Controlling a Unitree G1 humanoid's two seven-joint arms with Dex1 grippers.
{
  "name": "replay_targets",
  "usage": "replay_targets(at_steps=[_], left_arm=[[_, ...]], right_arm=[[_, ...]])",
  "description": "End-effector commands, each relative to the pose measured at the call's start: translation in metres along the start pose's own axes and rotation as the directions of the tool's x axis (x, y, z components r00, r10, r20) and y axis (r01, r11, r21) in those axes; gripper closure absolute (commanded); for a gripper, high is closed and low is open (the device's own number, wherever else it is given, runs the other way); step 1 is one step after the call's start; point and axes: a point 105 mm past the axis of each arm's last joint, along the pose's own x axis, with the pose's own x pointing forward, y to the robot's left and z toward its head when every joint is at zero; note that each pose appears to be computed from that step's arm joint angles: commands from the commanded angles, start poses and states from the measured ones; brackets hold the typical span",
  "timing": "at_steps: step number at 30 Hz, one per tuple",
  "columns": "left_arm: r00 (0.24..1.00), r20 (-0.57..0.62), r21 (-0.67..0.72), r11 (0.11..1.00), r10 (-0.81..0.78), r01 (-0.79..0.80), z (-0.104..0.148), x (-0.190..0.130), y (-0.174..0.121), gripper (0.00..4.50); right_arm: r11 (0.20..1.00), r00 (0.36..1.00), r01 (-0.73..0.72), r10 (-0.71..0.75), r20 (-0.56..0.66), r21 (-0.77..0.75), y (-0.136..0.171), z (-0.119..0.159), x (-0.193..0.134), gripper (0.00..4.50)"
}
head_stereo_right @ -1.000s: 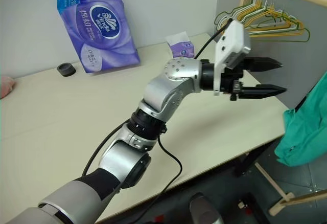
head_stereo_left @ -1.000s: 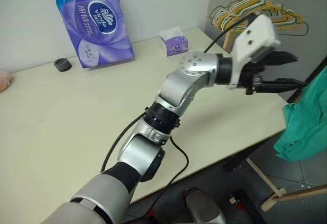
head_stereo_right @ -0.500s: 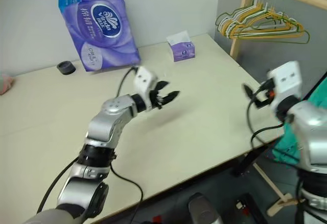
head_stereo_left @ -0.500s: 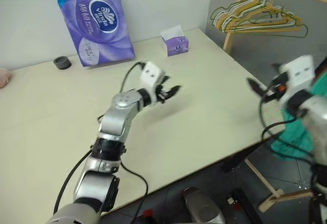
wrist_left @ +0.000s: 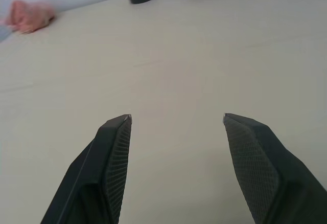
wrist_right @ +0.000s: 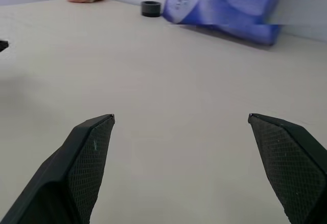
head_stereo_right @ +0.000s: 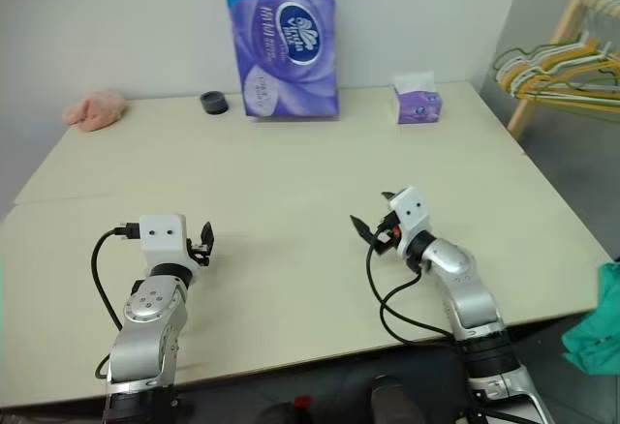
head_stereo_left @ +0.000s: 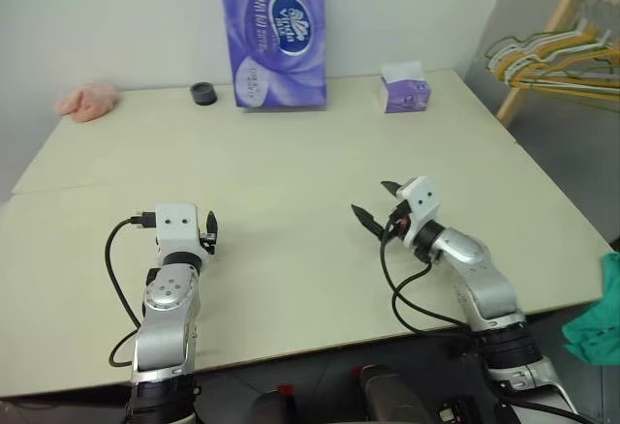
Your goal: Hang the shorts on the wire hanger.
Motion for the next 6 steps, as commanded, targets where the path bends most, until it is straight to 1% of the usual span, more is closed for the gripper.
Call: replay_targets(at_steps=[1,6], left_arm=[[0.998,0.065,-0.017,1.000,0.010,-0.009,0.0177,0.0010,-0.0013,1.49],[0.998,0.054,-0.053,0.998,-0.021,0.024,0.0157,0.0060,-0.0042,1.49]], right_arm=[[1.000,0.998,0.007,-0.006,0.067,-0.016,-0.0057,0.0133,0.0061,0.02],[1.000,0.998,-0.018,0.020,0.063,-0.025,-0.0027,0.0093,0.0115,0.02]])
